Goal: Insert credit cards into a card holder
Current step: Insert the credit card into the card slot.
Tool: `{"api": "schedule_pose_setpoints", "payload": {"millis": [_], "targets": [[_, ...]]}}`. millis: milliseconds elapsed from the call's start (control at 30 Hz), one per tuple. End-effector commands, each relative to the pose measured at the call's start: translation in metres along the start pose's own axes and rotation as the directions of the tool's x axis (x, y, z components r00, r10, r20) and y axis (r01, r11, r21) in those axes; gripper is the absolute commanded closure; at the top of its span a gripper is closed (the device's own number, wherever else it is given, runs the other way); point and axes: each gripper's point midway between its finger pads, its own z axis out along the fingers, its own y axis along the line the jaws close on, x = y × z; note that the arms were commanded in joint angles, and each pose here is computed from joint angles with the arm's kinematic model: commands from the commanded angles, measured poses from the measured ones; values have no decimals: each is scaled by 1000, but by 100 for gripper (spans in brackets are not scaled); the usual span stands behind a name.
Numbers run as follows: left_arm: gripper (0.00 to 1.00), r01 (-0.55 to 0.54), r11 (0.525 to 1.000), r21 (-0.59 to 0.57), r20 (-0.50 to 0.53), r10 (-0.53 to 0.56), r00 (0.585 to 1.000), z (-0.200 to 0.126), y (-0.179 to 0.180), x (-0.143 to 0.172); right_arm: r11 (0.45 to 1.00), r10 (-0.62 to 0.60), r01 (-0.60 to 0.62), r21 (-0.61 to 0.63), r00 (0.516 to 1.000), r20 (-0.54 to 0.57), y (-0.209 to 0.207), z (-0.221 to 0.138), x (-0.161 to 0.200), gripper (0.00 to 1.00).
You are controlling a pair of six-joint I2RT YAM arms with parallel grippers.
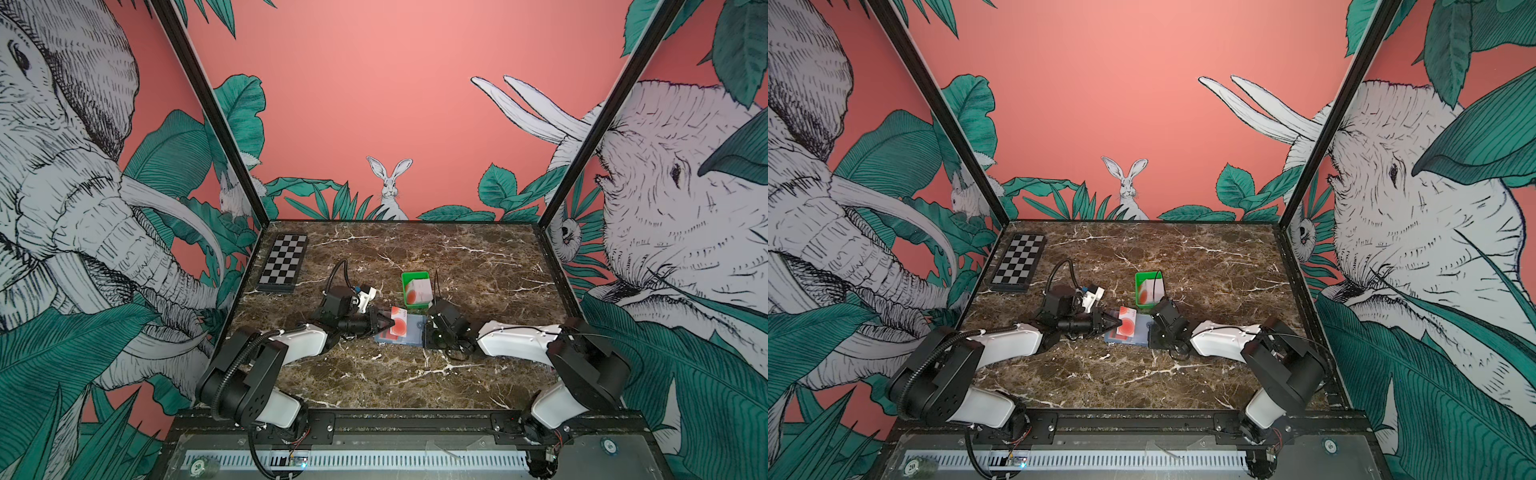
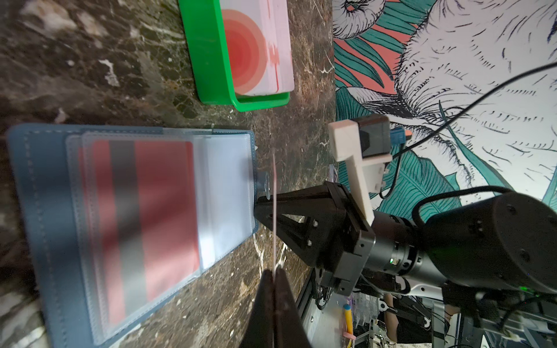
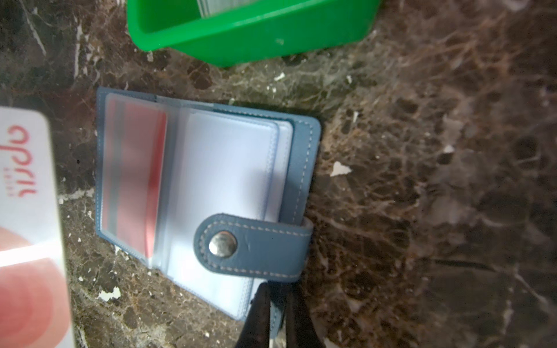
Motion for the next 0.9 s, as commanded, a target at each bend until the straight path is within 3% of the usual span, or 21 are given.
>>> {"api": "schedule_pose_setpoints", "payload": {"millis": [0,867], "targets": [[100,-20,1000,-15,20,20,1000,-4,2,-2,1000,-9,9,11,1000,17,-1,1,-9,88],[100,73,995,-67,56,-69,996,10,38,-5,999,-40,41,27,999,-33,-13,8,-10,90]]}}
